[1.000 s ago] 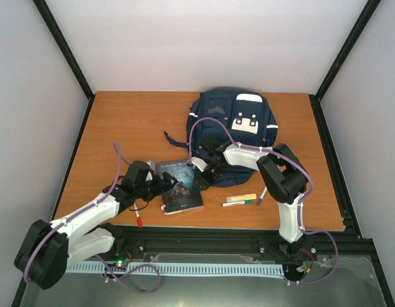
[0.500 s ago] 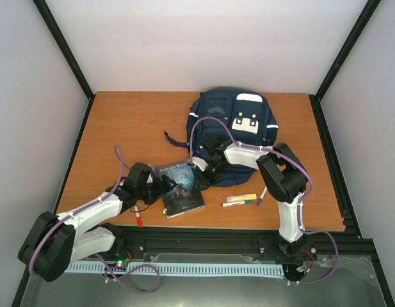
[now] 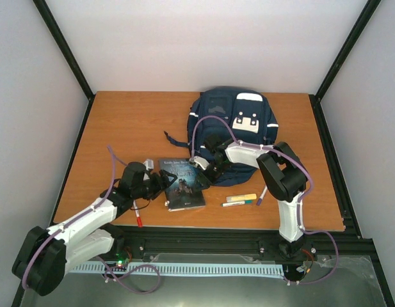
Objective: Pack the student bag
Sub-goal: Pick up the book from the center of the board.
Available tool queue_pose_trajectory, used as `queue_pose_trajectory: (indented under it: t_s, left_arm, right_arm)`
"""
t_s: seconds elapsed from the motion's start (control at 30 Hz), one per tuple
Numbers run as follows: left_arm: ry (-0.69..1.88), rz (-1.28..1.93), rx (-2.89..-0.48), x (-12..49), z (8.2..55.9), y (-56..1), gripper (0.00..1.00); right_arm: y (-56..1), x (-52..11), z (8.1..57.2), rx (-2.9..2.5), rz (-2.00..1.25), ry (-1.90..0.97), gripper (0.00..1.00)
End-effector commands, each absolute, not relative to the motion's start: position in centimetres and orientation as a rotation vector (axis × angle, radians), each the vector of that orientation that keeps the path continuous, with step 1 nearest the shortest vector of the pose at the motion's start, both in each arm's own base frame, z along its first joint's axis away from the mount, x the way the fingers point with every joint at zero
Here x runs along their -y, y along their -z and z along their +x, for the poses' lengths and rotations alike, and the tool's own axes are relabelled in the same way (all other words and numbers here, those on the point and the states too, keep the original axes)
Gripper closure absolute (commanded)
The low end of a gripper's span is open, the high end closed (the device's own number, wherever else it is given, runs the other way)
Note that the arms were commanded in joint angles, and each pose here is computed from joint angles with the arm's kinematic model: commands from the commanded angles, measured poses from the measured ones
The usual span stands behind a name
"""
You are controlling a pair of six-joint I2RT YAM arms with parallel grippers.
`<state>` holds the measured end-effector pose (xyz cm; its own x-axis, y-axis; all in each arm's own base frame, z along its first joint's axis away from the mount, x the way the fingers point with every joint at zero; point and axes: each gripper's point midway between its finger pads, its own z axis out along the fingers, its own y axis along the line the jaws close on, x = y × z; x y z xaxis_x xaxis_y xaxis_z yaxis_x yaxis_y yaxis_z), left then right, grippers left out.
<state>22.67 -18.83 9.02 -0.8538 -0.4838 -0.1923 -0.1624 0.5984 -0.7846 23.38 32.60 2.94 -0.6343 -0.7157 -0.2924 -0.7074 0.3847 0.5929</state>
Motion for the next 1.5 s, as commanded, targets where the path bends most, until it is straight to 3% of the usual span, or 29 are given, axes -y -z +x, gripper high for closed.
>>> queue_pose_trajectory:
  t_s: [0.0,0.17,0.43,1.03,1.47]
  left_arm:
    - [1.524,-0.250,-2.106,23.1,23.9,-20.2,0.23]
    - [1.453,-0.287,-2.183,22.7,24.0,-19.1,0.26]
    - [1.453,-0.372,-2.334,23.7,24.3,-15.7,0.45]
    - [1.299,-0.319,-2.262,21.4,24.2,-19.1,0.87]
    - [0.961,-0.080,-2.244,20.0,26.6,-25.8,0.99]
  right_arm:
    - [0.9,-33.1,20.9,2.510,1.343,1.075,0.52]
    - [1.1,-33.0,20.9,2.507,1.338,1.072,0.52]
    - [1.2,-33.0,20.8,2.504,1.334,1.069,0.52]
    - [0.4,-33.0,21.1,2.518,1.344,1.084,0.52]
    - [-11.3,-31.5,24.6,2.747,1.658,1.149,0.49]
